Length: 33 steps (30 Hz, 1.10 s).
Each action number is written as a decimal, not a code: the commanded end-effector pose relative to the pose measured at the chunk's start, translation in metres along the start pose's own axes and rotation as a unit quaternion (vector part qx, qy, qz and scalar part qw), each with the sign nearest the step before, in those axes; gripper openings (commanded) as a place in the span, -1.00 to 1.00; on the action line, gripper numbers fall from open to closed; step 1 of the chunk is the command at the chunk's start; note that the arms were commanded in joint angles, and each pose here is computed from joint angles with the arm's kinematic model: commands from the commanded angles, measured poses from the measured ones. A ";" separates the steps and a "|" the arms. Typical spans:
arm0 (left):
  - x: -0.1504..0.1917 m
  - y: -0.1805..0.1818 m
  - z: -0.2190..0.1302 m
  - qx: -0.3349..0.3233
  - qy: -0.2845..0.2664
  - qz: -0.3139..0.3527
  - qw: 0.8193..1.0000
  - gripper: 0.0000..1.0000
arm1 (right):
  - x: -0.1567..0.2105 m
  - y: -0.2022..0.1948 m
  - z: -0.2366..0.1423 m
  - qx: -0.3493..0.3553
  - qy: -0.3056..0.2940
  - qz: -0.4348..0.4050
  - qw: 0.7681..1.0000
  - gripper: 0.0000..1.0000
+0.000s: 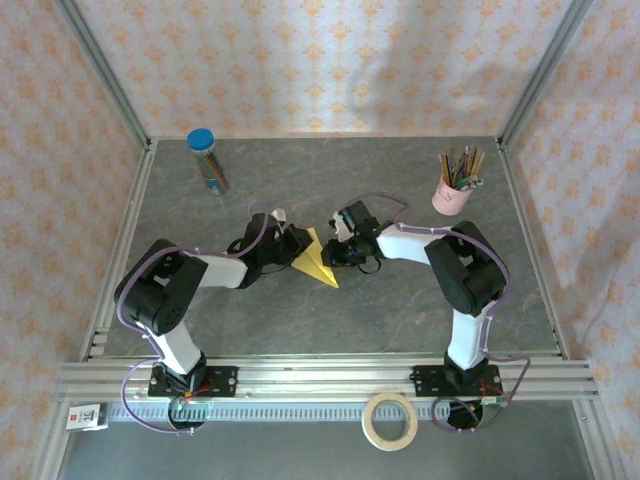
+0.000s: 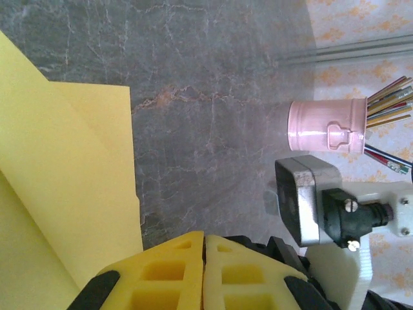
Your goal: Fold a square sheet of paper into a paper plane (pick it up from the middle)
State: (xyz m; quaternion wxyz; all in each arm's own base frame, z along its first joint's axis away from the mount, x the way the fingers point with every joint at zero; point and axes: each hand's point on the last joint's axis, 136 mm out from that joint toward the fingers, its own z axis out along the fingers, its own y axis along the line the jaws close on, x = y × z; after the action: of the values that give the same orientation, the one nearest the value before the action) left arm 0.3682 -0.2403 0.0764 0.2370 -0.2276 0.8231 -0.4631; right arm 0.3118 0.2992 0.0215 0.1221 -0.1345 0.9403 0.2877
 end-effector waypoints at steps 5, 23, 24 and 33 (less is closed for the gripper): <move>0.004 0.001 0.004 -0.009 0.003 0.007 1.000 -0.84 | 0.045 -0.032 0.036 0.074 0.064 -0.004 0.995 -0.48; 0.024 0.028 0.023 -0.060 0.044 -0.014 0.997 -0.93 | 0.057 -0.044 0.042 0.103 0.079 -0.010 0.991 -0.49; 0.025 0.029 0.024 -0.062 0.045 -0.015 0.997 -0.93 | 0.058 -0.045 0.042 0.105 0.080 -0.010 0.991 -0.49; 0.029 0.043 0.026 -0.081 0.051 -0.023 0.995 -0.94 | 0.063 -0.050 0.044 0.117 0.086 -0.013 0.989 -0.50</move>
State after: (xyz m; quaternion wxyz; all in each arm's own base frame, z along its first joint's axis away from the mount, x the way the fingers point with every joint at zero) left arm 0.3543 -0.2514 0.0271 0.1709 -0.2402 0.8586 -0.4194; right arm 0.3109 0.2975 0.0114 0.1312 -0.1450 0.9506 0.2410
